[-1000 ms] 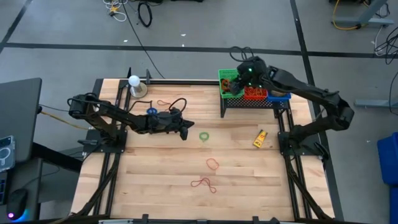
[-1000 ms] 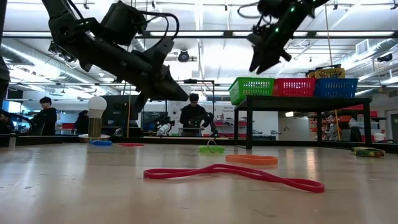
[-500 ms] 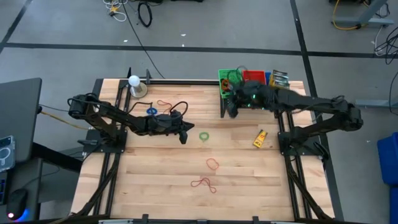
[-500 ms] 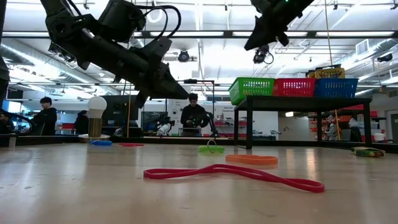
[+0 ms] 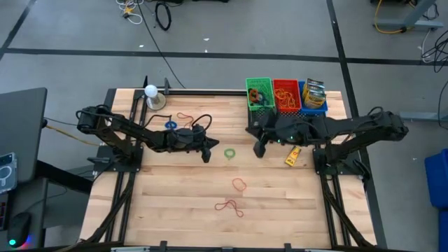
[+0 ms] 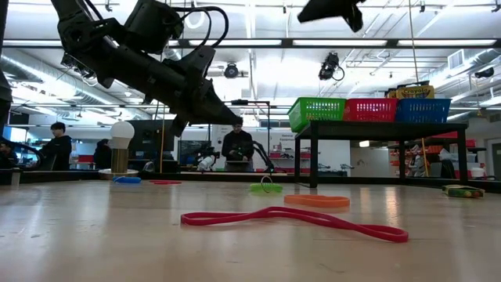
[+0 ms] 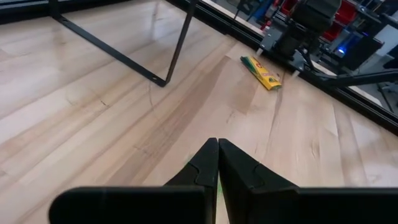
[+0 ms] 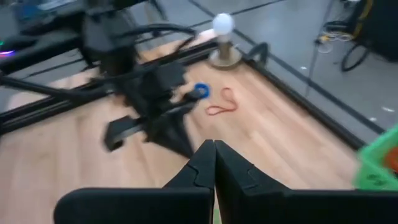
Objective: Pick & Place Office Desk Supplies
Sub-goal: Put the orange rubber band into the red bin
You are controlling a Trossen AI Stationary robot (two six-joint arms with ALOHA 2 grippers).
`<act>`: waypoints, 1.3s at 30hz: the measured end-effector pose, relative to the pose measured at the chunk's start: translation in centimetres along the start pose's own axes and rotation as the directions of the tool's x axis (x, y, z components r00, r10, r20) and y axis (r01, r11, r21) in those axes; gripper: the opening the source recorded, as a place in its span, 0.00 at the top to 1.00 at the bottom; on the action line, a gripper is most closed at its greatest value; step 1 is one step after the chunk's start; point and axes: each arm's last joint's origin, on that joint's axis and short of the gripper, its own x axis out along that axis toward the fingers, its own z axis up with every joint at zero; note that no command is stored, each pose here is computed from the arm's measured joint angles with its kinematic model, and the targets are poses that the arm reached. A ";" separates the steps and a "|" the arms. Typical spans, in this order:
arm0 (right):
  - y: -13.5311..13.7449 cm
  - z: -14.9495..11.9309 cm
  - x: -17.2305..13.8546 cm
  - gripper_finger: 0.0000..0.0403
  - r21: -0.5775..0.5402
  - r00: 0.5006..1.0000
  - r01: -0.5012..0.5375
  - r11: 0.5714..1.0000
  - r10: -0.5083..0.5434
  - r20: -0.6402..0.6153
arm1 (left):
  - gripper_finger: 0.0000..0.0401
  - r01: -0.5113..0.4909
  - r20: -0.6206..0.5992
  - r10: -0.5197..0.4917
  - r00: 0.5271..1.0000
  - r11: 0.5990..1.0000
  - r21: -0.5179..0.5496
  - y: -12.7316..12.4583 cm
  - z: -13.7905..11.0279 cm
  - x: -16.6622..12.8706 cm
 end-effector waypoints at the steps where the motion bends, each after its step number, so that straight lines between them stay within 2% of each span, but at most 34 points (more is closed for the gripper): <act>1: 0.5 0.0 -0.1 0.99 0.004 1.000 -0.016 1.000 0.016 0.000 | 0.96 0.005 -0.003 -0.005 1.000 1.000 0.000 0.0 0.0 0.0; 6: 2.8 -1.5 0.0 0.99 0.014 0.996 -0.060 0.998 0.061 -0.070 | 0.96 0.010 0.001 -0.010 1.000 1.000 -0.002 -0.1 0.0 0.0; 13: 6.6 -4.5 1.8 1.00 0.032 0.975 -0.105 0.994 0.109 -0.191 | 0.96 0.051 -0.015 -0.052 0.999 0.999 -0.017 -0.2 0.0 0.0; 22: 11.0 -7.1 3.4 0.98 -0.040 0.924 -0.126 0.991 0.102 -0.368 | 0.96 0.068 -0.025 -0.067 0.997 0.997 0.029 -0.4 -0.1 0.0; 27: 12.8 -8.6 4.7 0.91 -0.049 0.864 -0.151 0.987 0.108 -0.491 | 0.96 0.088 -0.037 -0.087 0.996 0.996 0.029 -0.4 -0.1 -0.1; 31: 13.8 -9.2 5.0 0.84 -0.054 0.838 -0.191 0.980 0.134 -0.529 | 0.96 0.092 -0.038 -0.091 0.995 0.995 0.029 -0.4 -0.1 -0.1; 36: 13.6 -9.6 5.2 0.70 -0.051 0.786 -0.229 0.972 0.154 -0.598 | 0.96 0.089 -0.035 -0.088 0.995 0.995 0.034 -0.4 -0.1 -0.1; 39: 13.6 -9.9 5.4 0.61 -0.074 0.776 -0.246 0.966 0.151 -0.612 | 0.96 0.100 -0.041 -0.097 0.994 0.992 0.082 -0.5 -0.1 -0.1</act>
